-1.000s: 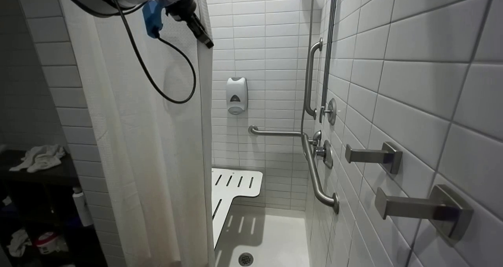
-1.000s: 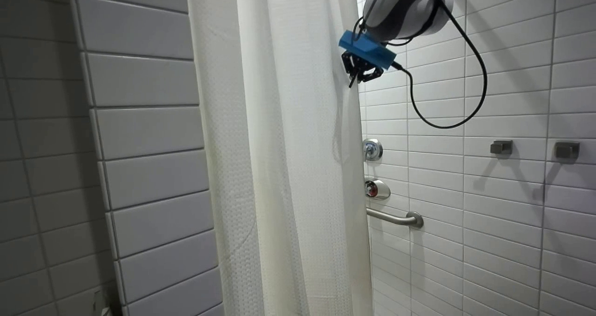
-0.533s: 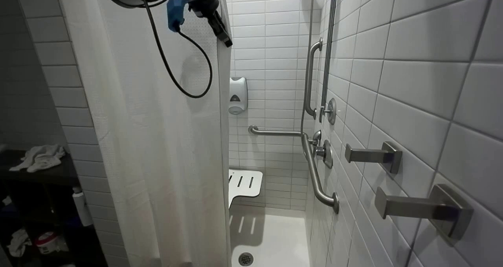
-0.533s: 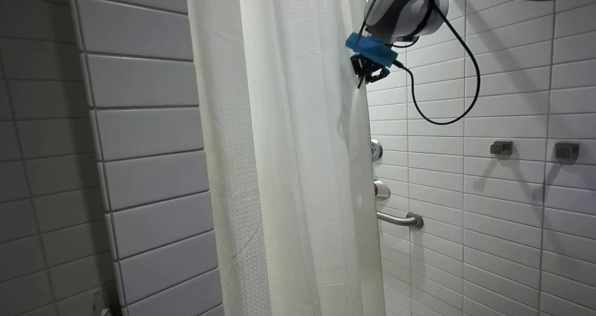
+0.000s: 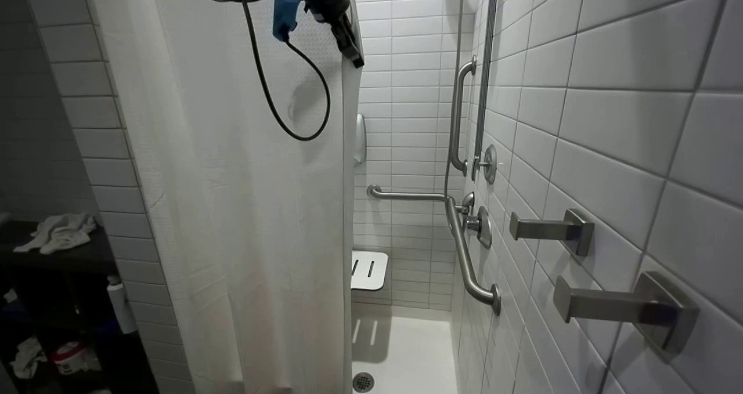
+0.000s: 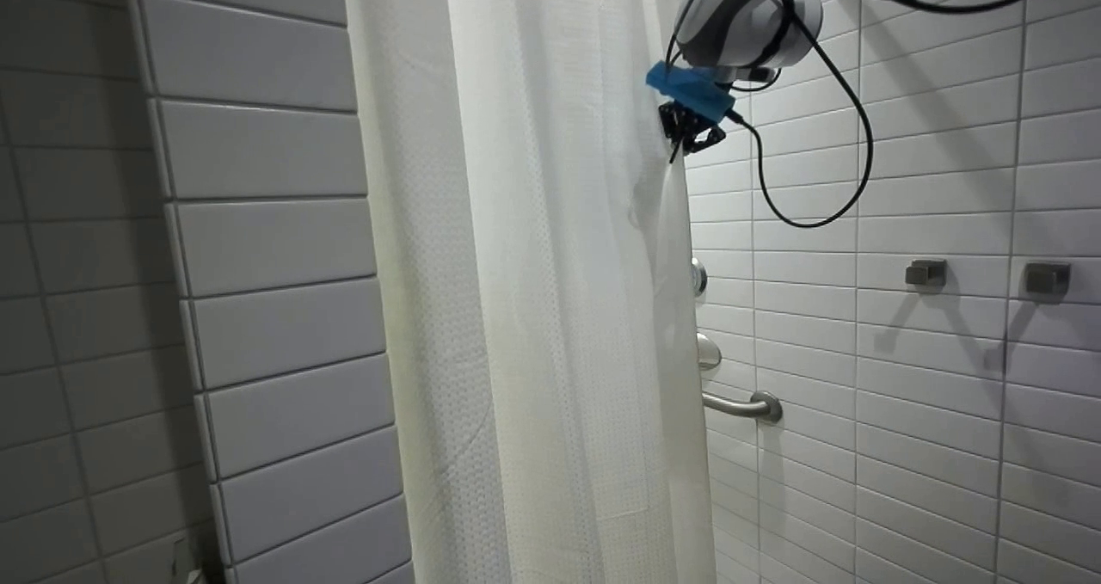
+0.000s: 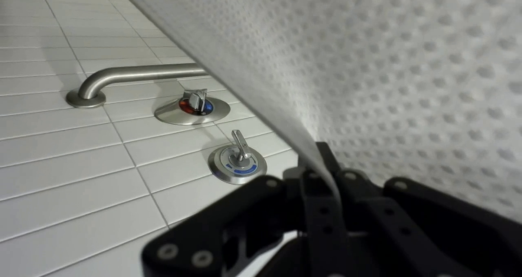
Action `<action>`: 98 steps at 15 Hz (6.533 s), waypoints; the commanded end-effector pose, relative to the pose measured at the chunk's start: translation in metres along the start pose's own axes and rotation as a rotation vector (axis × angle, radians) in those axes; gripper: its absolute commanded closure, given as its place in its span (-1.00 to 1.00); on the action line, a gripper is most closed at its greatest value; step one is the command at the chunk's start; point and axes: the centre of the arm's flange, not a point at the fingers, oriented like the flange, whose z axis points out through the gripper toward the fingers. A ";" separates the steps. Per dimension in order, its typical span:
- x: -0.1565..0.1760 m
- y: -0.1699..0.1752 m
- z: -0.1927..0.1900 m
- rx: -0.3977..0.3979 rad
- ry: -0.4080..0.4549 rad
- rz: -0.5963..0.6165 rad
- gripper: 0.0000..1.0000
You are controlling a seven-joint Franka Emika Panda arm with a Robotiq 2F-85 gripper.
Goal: Pull the shower curtain closed
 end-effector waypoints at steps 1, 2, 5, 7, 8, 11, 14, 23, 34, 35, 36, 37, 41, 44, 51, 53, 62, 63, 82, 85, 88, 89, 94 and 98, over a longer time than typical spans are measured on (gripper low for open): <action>0.030 -0.005 0.012 -0.005 -0.035 0.081 0.99; 0.037 -0.001 0.014 -0.005 -0.040 0.104 0.99; 0.057 0.010 0.021 -0.004 -0.053 0.167 0.99; 0.071 0.018 0.022 -0.004 -0.059 0.209 0.99; 0.078 0.021 0.023 -0.003 -0.060 0.229 0.99; 0.096 0.032 0.024 -0.010 -0.061 0.281 0.99; 0.112 0.041 0.030 -0.021 -0.061 0.322 0.99; 0.160 0.061 0.035 -0.020 -0.128 0.476 0.99; 0.191 0.078 0.041 -0.056 -0.125 0.533 0.99; 0.195 0.081 0.043 -0.059 -0.126 0.541 0.99; 0.199 0.084 0.042 -0.064 -0.127 0.550 0.99; 0.201 0.085 0.045 -0.065 -0.131 0.557 0.99; 0.211 0.092 0.046 -0.067 -0.137 0.582 0.99; 0.213 0.093 0.047 -0.068 -0.137 0.586 0.99; 0.215 0.093 0.047 -0.068 -0.134 0.584 0.39; 0.214 0.096 0.053 -0.078 -0.138 0.587 0.12; 0.190 0.101 0.028 -0.051 -0.114 0.559 -1.00; 0.188 0.102 0.024 -0.041 -0.107 0.558 -1.00; 0.027 0.119 -0.124 -0.157 -0.112 0.043 -1.00; -0.018 0.110 -0.136 -0.185 -0.220 -0.094 -1.00; -0.060 0.098 -0.141 -0.197 -0.309 -0.191 -1.00; -0.070 0.095 -0.145 -0.188 -0.327 -0.210 -1.00; -0.090 0.079 -0.144 -0.172 -0.339 -0.240 -1.00; -0.092 0.078 -0.144 -0.173 -0.340 -0.243 -1.00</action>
